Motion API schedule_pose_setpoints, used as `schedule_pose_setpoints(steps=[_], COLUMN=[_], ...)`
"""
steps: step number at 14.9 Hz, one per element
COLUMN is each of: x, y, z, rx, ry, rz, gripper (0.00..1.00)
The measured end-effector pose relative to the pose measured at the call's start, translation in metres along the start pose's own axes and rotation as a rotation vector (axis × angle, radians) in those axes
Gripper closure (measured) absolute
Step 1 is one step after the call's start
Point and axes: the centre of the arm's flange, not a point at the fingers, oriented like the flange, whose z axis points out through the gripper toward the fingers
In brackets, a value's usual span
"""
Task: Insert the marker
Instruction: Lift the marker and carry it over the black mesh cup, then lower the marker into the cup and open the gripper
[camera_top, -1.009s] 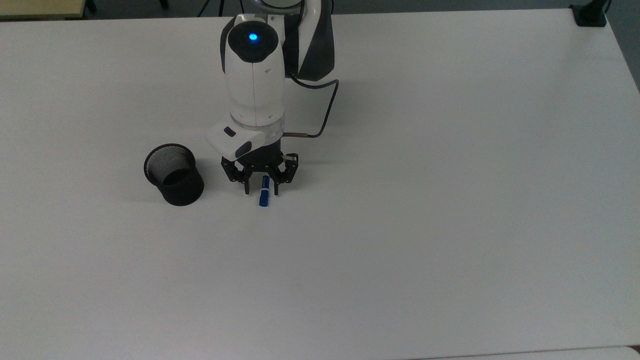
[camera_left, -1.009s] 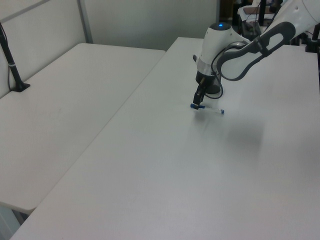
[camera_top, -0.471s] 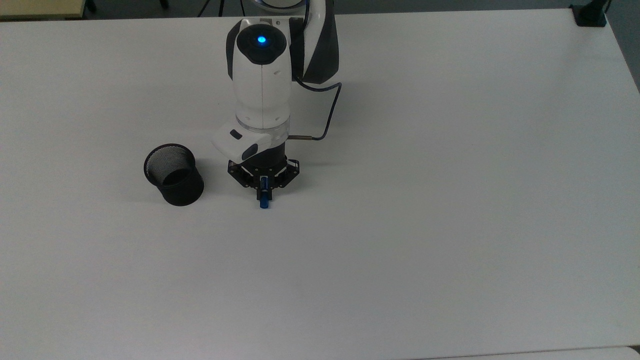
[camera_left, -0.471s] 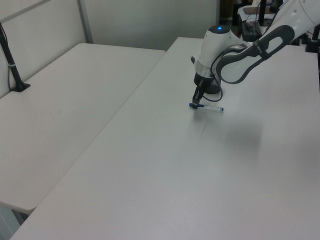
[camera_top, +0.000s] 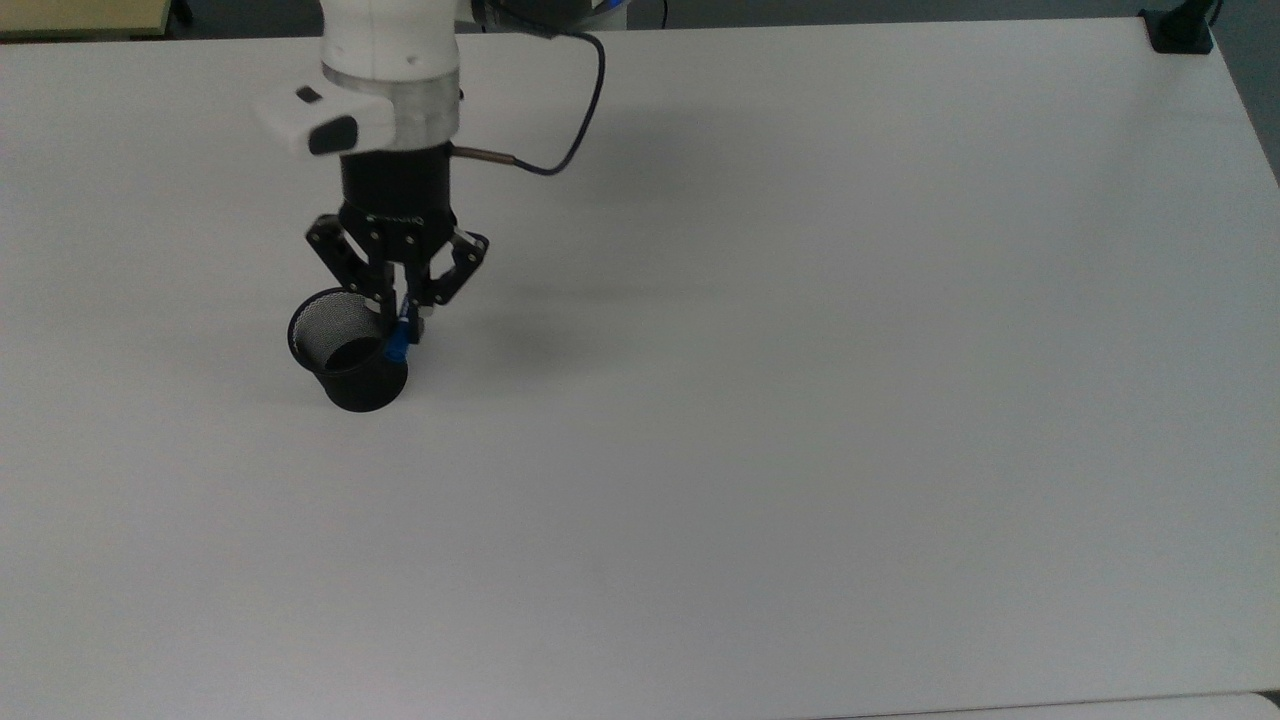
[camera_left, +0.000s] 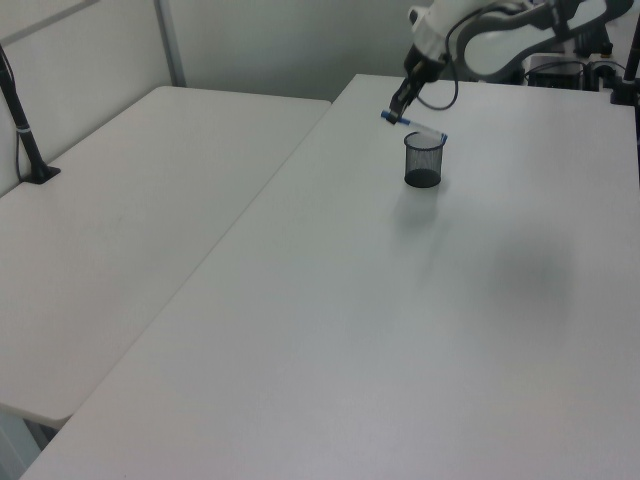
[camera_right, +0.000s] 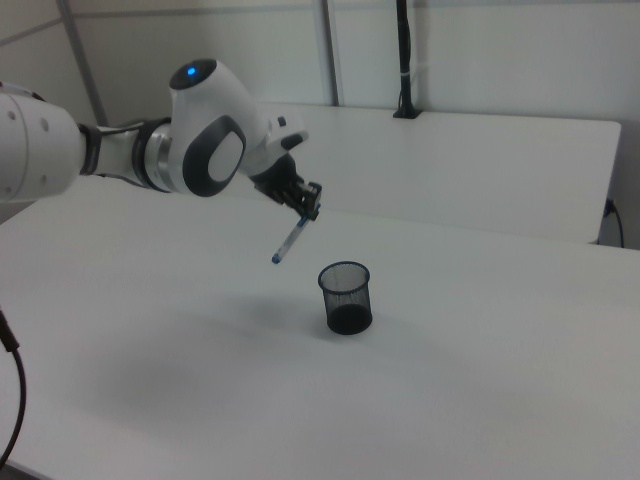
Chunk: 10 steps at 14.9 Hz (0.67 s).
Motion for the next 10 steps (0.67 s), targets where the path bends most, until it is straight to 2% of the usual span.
schedule_pose_setpoints(steps=[3, 5, 7, 10], x=[0.003, -0.022, -0.048, -0.067], y=[0.031, 0.047, 0.056, 0.069], z=[-0.026, -0.012, 0.003, 0.021], rx=[-0.018, -0.028, -0.036, -0.052], ry=[0.066, 0.250, 0.365, 0.415], rz=[0.043, 0.064, 0.076, 0.092], gripper=[0.83, 0.83, 0.83, 0.83])
